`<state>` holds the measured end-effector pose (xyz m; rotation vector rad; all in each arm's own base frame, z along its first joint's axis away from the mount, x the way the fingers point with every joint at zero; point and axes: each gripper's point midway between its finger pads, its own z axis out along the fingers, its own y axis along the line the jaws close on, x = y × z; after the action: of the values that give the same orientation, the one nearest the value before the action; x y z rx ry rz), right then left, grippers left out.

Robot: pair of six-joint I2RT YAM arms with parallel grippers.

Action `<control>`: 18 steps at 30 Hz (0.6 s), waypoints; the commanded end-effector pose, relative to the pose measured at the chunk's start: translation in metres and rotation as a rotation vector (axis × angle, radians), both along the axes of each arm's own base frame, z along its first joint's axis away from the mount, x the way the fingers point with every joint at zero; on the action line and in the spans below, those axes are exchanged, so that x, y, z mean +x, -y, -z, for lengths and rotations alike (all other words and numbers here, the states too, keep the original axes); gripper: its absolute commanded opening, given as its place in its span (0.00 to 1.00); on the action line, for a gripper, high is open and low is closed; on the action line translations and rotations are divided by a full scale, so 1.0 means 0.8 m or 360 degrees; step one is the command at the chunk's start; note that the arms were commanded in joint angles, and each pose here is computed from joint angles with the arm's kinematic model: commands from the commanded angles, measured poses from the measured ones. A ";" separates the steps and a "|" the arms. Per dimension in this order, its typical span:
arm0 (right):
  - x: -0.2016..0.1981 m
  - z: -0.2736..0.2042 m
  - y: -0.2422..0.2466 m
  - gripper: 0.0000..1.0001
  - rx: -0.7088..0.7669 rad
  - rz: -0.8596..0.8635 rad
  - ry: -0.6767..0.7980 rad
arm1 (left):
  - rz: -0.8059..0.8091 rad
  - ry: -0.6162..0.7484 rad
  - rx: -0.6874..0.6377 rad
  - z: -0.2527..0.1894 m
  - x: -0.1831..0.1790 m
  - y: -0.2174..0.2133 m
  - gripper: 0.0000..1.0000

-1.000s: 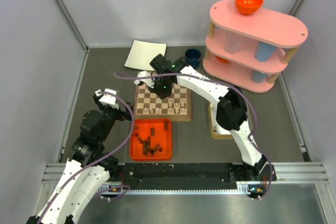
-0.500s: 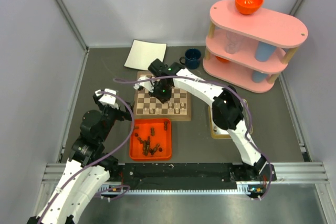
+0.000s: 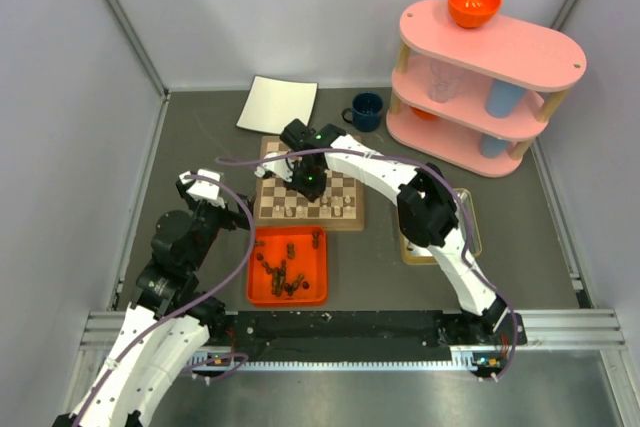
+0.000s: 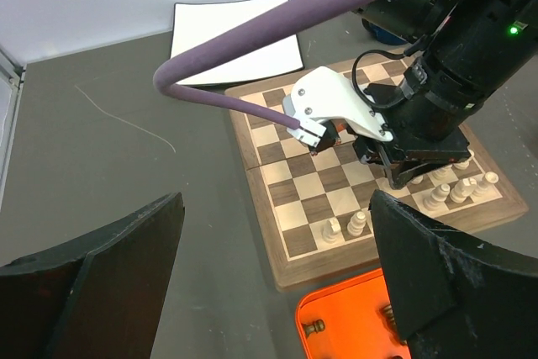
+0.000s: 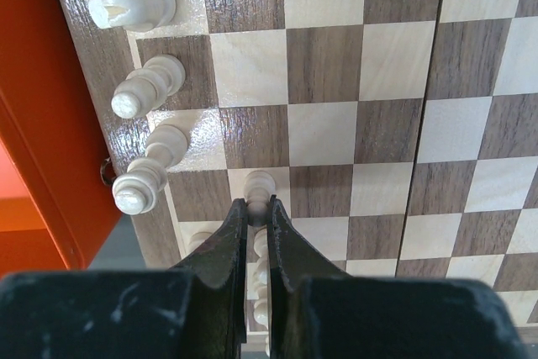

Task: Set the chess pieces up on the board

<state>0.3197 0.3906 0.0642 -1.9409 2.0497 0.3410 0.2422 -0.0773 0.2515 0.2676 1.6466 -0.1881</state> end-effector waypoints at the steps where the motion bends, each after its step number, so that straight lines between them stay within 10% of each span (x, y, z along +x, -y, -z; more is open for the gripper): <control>1: -0.002 -0.009 -0.006 0.03 0.0002 -0.0031 0.0037 | 0.0014 0.0094 -0.0029 -0.018 0.002 0.002 0.96; 18: -0.005 -0.016 0.002 0.03 -0.0026 -0.0062 0.0062 | 0.0024 0.0090 -0.0034 -0.018 0.003 0.003 0.97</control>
<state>0.3218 0.3887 0.0637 -1.9589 2.0342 0.3158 0.2417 -0.0791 0.2517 0.2766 1.6449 -0.1990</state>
